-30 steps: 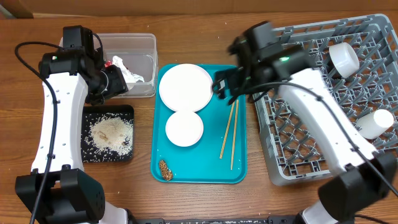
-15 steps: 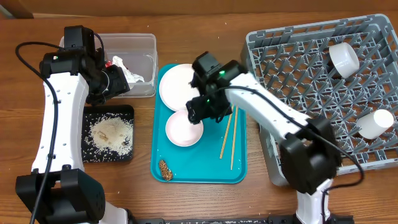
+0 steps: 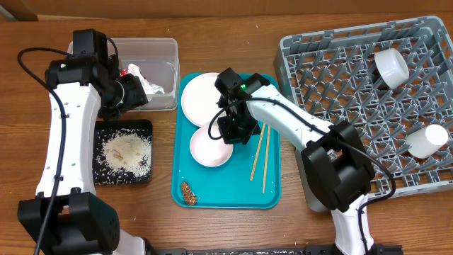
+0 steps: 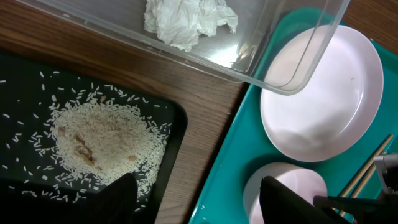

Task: Sort waste into correct bins and load items into the dishwasher
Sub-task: 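Grasp the pink bowl on the teal tray with the right gripper, then carry the pink bowl right and place it in the rack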

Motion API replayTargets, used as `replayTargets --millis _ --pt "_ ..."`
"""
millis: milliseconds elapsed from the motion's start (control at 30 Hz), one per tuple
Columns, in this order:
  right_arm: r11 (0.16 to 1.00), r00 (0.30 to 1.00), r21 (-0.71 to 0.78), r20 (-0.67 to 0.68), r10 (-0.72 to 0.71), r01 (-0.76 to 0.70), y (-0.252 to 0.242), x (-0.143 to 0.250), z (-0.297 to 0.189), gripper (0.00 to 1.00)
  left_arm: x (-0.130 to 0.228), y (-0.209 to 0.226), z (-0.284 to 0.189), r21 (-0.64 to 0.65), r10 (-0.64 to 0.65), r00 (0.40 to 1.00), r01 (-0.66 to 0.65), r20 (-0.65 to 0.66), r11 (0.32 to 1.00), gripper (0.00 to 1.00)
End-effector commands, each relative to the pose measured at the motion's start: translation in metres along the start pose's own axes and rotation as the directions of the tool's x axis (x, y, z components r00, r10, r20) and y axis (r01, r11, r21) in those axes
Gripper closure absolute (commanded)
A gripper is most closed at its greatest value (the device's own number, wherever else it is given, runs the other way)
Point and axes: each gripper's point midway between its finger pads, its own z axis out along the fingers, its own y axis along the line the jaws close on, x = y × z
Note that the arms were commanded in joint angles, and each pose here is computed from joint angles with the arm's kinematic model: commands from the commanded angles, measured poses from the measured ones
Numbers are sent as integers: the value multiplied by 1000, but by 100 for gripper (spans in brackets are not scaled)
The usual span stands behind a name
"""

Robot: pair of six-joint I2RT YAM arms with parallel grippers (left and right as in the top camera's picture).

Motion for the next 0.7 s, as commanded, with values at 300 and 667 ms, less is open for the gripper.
replayTargets --millis 300,667 --pt "992 980 96 193 56 -76 -43 -11 -85 96 -7 -7 -15 20 4 998 -5 55 1000 33" --pt "683 572 384 818 61 -621 -212 -33 -297 96 -13 -9 -16 28 7 997 -9 78 1000 32"
